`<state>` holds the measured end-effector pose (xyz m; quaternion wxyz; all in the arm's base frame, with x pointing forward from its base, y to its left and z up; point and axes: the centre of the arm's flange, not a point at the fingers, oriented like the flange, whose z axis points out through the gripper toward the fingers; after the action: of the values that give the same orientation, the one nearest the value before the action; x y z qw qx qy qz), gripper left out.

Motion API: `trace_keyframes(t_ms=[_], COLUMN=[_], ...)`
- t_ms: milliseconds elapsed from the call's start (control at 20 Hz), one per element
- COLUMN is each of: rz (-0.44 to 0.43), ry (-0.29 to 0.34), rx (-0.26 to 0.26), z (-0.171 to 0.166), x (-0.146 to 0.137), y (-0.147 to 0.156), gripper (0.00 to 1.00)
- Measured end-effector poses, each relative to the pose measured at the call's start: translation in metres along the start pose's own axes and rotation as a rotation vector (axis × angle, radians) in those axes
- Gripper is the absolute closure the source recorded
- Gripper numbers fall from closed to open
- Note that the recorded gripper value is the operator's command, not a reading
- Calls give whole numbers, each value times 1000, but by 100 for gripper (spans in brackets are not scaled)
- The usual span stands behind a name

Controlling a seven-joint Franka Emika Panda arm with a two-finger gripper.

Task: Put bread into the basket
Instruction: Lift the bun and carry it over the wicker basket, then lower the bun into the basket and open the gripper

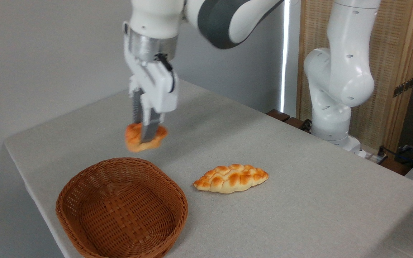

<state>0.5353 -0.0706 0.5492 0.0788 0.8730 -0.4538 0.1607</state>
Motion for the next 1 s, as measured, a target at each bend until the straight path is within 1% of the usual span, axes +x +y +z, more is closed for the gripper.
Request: trace_keyframes(t_ms=[100, 200, 250, 300, 350, 450, 500, 550, 600, 1000], rz=[1, 7, 9, 14, 24, 62, 85, 102, 111, 117], ry=[26, 35, 34, 30, 20, -17, -38, -53, -62, -68], rx=[75, 131, 148, 156, 162, 182, 195, 205, 210, 213], z=[23, 51, 63, 71, 77, 81, 82, 82, 83, 83], x=[16, 26, 29, 32, 34, 35, 35, 35, 35, 35], y=[-15, -25, -29, -30, -30, -31, -31, -31, -31, -31], gripper=[64, 63, 55, 33, 20, 15, 14, 8, 0, 0])
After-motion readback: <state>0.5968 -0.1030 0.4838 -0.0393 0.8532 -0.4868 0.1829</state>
